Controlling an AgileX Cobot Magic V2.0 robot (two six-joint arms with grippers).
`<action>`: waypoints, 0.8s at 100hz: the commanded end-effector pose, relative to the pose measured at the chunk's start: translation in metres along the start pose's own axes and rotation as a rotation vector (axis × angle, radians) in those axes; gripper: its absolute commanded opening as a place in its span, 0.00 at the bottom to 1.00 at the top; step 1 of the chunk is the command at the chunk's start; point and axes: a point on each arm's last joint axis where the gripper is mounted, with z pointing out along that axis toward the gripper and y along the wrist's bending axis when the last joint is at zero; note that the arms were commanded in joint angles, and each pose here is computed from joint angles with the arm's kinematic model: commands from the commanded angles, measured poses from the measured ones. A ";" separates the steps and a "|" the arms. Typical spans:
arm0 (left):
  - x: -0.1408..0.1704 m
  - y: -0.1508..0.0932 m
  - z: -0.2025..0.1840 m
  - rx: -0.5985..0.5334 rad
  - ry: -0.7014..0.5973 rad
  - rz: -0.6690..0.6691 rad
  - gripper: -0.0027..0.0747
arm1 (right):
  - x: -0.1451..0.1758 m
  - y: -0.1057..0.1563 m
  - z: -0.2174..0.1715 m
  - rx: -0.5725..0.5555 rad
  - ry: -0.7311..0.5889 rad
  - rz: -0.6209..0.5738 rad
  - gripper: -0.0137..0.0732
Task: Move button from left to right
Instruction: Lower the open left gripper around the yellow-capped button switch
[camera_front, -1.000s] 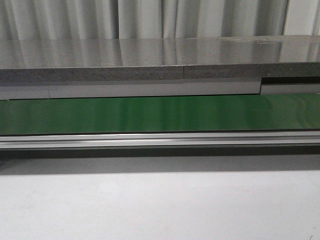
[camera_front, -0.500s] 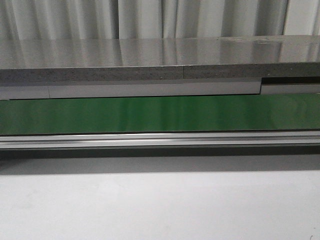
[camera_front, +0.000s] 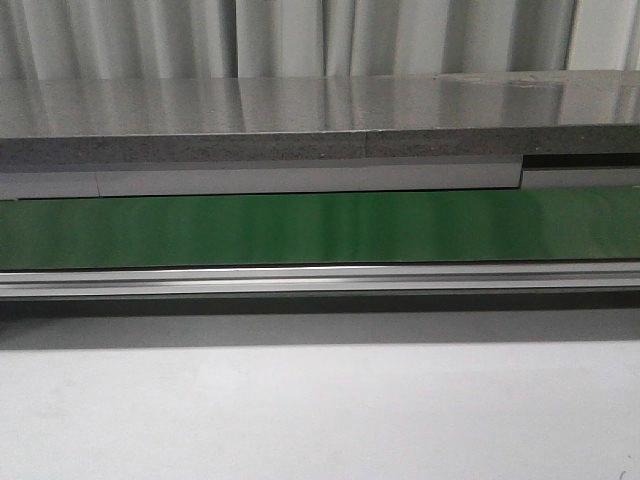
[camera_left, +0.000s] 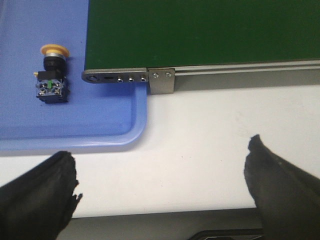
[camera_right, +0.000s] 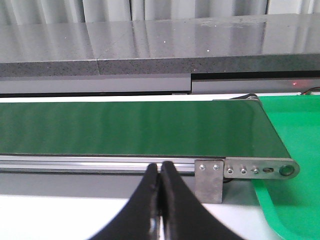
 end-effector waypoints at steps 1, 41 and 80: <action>-0.020 0.005 -0.008 -0.037 -0.086 -0.022 0.86 | -0.014 0.000 -0.003 0.005 -0.114 -0.015 0.08; -0.071 0.055 0.031 -0.230 0.014 -0.151 0.86 | -0.014 0.000 -0.003 0.005 -0.114 -0.015 0.08; -0.100 0.112 0.120 -0.279 0.148 -0.243 0.86 | -0.014 0.000 -0.003 0.005 -0.114 -0.015 0.08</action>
